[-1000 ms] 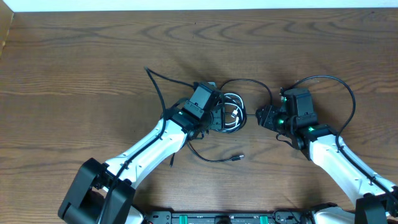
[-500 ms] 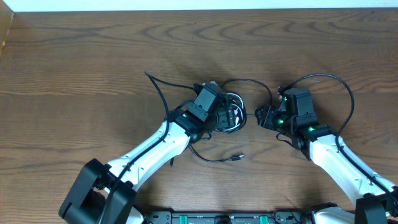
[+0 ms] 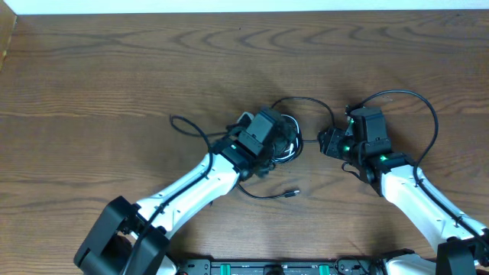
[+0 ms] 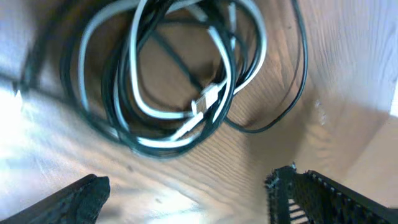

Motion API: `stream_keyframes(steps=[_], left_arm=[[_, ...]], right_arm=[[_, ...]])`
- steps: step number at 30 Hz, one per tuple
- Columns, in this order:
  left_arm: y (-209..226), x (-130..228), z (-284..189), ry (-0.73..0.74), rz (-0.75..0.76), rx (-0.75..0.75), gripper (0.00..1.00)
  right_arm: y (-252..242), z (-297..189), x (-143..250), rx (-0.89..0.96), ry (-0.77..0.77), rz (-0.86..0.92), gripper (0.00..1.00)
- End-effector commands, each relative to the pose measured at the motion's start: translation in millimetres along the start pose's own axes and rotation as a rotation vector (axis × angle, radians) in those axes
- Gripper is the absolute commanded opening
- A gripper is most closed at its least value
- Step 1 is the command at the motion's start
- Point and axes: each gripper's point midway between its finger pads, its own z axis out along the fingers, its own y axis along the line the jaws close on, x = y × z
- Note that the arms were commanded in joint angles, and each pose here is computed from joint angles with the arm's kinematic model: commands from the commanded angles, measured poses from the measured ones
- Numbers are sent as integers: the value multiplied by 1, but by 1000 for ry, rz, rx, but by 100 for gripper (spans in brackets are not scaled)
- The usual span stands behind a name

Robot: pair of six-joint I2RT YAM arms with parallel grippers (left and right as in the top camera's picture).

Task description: Untangle cables

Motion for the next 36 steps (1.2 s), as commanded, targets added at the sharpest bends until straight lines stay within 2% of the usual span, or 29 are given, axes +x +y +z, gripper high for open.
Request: stream_keyframes(steps=[1,2,7,14,15,18,21,22,30,36], left_arm=[[5,5,9,-3,-267,-29,100],[8,5,12,-5,-274,-39,98],[28,0,31,-27,-360,-109,76],[50,-16,51,-64,-400,-179,67],[52,-17,54,-66,-402,-185,61],[60,-18,62,-74,-401,-207,34],[65,-19,66,-72,-352,-226,11],[67,-19,67,-68,-319,-232,8],[44,-26,50,-25,-34,-161,8],[6,-45,12,-20,336,-24,7]], right_arm=[[-14,1,-5,45,-9,13,49],[-16,0,-5,49,-7,17,48],[-22,0,-2,68,10,30,48],[-28,-1,7,90,46,36,48],[-28,-1,8,91,47,36,47],[-28,-1,8,90,47,37,47],[-28,-1,8,90,50,37,46],[-28,-1,9,89,52,37,46],[-10,-1,20,-14,118,43,36],[22,-6,28,-196,175,-30,35]])
